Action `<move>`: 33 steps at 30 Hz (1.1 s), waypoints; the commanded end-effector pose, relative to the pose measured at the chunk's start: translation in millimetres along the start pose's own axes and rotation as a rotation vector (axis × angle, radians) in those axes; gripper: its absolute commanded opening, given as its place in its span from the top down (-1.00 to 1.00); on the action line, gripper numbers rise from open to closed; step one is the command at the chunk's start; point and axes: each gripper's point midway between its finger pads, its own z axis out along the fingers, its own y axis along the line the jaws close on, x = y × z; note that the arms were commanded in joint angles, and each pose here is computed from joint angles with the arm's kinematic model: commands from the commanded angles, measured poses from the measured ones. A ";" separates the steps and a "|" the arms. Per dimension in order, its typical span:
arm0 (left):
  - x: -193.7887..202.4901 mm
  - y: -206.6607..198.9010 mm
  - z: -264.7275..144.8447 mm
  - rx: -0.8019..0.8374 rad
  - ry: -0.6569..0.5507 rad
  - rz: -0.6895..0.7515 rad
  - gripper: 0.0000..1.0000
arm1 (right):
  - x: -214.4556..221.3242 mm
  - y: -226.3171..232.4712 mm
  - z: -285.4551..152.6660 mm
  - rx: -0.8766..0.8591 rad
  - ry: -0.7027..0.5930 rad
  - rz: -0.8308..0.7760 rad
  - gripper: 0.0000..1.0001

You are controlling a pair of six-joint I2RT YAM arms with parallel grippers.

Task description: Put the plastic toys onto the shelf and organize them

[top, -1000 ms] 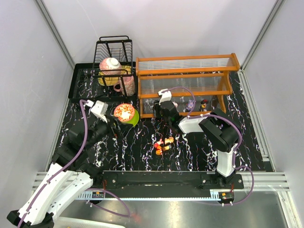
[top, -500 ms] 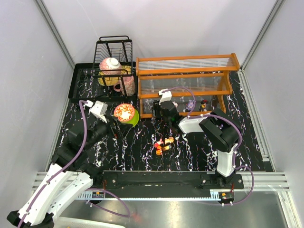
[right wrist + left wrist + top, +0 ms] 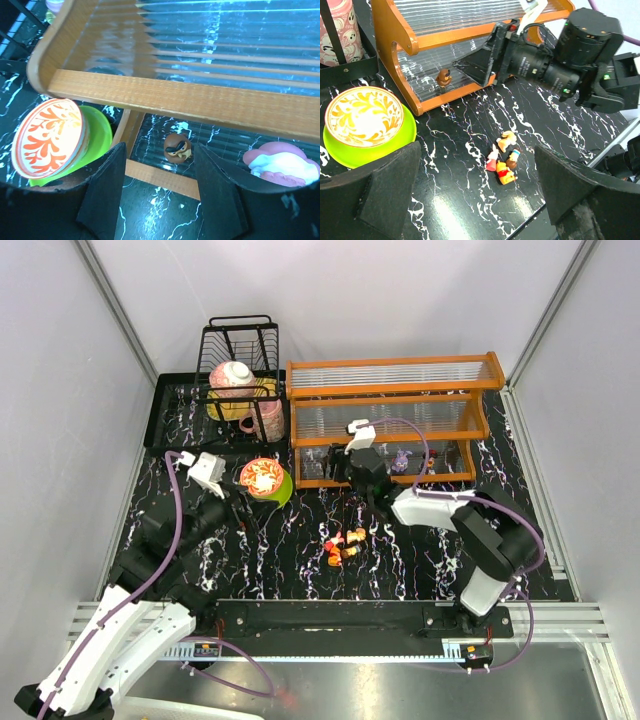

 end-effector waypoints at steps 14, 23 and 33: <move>-25.2 0.1 2.9 -0.031 -0.063 -0.026 -0.98 | -50.9 16.8 -110.4 -0.177 -0.046 0.162 -0.24; -22.0 5.5 12.5 -0.056 -0.064 -0.072 -0.97 | -49.1 -22.8 -170.2 -0.020 0.008 0.232 -0.21; -15.5 6.6 17.0 -0.061 -0.039 -0.102 -0.98 | -0.7 -35.5 -188.0 0.018 0.153 0.288 0.22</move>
